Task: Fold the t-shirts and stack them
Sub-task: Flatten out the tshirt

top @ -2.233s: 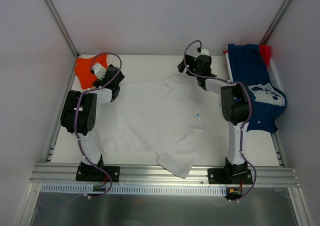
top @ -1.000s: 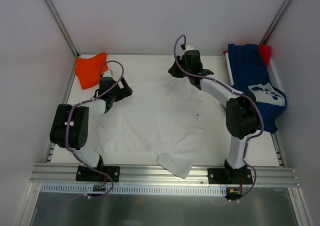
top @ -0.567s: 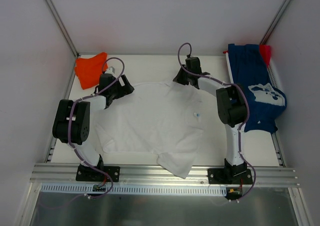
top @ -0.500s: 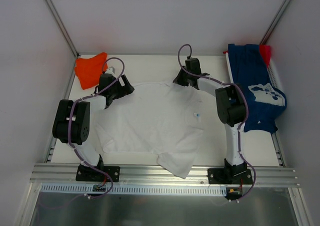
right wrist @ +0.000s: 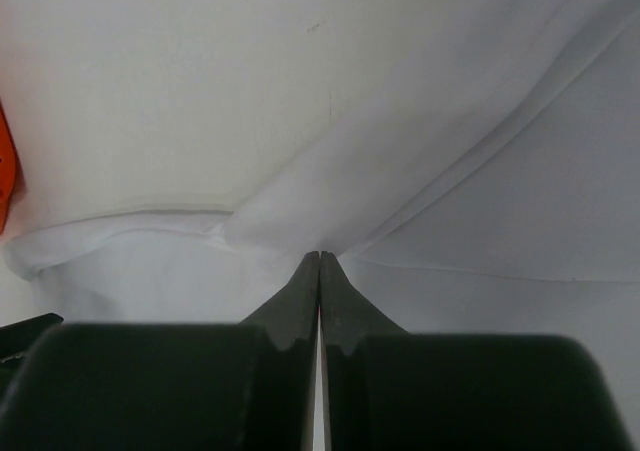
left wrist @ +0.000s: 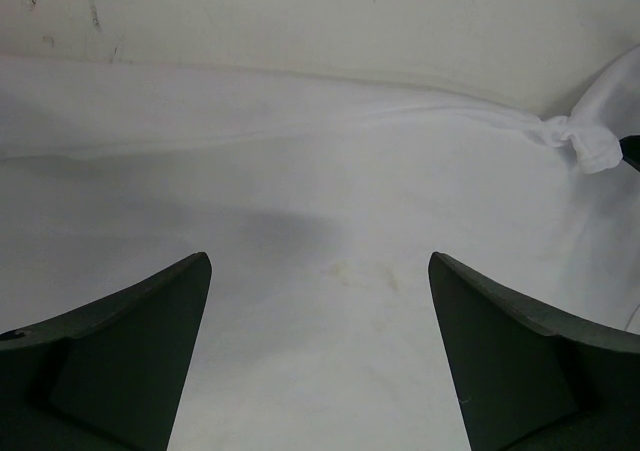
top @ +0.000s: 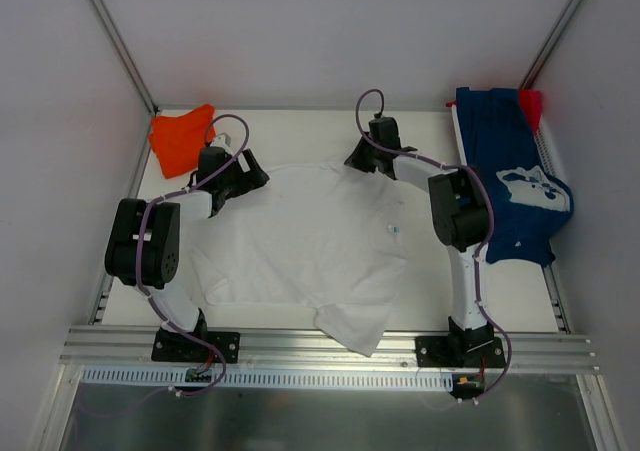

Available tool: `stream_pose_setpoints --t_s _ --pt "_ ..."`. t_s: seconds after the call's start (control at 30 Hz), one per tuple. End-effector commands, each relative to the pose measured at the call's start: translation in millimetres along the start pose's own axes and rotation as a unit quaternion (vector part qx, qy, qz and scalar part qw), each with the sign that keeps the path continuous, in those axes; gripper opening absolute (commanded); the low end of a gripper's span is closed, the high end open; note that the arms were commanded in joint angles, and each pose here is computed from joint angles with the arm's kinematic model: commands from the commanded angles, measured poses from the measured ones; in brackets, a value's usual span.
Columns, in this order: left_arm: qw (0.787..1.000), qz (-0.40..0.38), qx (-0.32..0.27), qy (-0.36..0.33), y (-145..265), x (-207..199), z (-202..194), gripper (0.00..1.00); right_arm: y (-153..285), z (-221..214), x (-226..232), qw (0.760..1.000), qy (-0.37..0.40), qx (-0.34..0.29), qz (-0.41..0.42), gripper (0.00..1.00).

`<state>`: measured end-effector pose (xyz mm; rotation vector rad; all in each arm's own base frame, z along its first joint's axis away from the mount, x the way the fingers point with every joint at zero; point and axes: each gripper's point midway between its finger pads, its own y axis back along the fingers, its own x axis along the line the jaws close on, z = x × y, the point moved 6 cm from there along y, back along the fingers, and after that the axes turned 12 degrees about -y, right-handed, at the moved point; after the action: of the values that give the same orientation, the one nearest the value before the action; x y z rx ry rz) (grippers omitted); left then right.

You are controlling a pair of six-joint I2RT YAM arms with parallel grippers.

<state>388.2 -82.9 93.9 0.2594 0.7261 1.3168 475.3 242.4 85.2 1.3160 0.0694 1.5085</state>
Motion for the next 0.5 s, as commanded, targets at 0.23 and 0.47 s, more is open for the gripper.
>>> stream_pose_setpoints --t_s 0.23,0.47 --pt "1.000 -0.008 -0.021 -0.012 3.8 -1.1 9.6 0.92 32.2 7.6 5.6 0.999 0.014 -0.052 0.004 0.00" --pt "1.000 -0.010 -0.020 -0.013 4.2 -1.4 8.9 0.92 29.3 4.3 7.7 0.999 0.016 -0.048 0.009 0.01"
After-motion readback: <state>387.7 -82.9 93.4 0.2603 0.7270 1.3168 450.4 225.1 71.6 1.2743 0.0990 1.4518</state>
